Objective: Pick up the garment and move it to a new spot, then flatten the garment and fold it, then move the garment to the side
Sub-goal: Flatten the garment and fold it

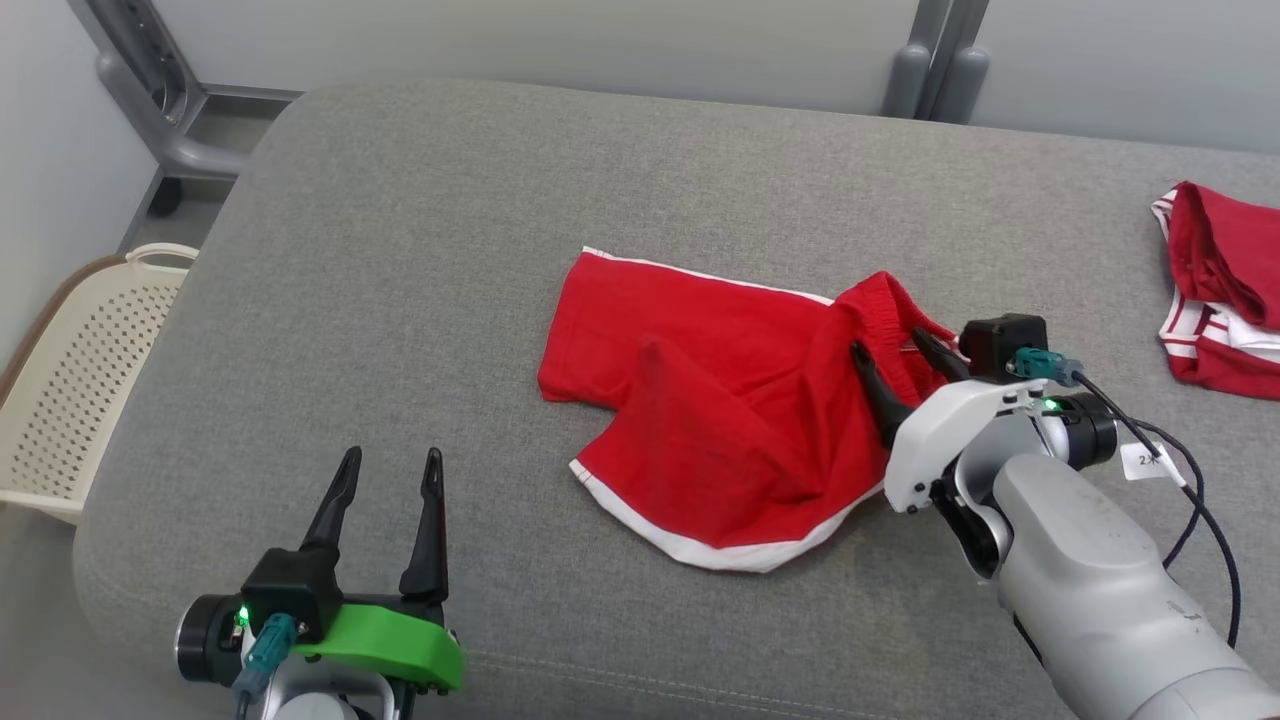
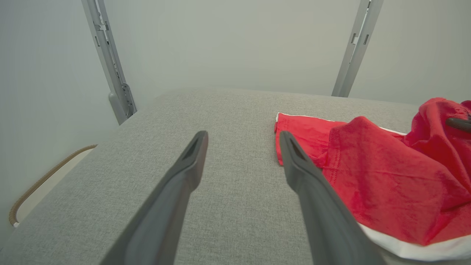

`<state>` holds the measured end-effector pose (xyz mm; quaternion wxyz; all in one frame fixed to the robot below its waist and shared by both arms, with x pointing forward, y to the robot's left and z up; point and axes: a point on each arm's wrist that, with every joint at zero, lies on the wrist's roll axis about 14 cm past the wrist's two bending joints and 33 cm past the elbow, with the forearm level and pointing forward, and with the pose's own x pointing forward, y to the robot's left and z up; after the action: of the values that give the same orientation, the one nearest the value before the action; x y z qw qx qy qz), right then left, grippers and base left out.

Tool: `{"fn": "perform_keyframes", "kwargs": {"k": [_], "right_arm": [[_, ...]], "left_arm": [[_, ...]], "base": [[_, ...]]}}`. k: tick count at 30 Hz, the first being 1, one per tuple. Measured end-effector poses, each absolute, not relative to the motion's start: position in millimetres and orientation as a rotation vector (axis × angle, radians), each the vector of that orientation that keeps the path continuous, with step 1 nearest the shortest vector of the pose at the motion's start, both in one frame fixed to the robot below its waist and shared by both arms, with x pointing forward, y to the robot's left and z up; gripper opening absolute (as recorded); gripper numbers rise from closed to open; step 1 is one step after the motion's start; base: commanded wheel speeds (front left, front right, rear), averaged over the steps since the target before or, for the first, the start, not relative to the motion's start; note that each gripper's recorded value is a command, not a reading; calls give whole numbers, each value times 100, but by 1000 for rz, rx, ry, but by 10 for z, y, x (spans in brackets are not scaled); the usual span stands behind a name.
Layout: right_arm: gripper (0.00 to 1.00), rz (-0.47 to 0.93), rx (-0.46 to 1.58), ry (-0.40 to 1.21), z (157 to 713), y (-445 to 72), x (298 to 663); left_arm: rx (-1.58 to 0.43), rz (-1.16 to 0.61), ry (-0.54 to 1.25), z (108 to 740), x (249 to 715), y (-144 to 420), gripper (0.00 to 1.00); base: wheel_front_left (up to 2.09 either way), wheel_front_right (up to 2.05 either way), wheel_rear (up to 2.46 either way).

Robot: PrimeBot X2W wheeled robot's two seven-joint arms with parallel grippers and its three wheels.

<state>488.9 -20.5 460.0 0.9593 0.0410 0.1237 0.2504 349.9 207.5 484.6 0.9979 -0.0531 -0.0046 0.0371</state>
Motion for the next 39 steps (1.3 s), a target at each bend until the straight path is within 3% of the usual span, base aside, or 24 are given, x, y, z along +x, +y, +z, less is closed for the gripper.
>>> {"fn": "perform_keyframes", "kwargs": {"k": [25, 39], "right_arm": [[100, 442, 220, 170, 4634, -706, 4406], [100, 345, 235, -12, 5005, -1039, 4125]], "left_arm": [[-118, 20, -27, 4893, 3551, 1896, 100], [-117, 74, -76, 5031, 3504, 2039, 100]], "base": [[0, 0, 0], [0, 0, 0]]}}
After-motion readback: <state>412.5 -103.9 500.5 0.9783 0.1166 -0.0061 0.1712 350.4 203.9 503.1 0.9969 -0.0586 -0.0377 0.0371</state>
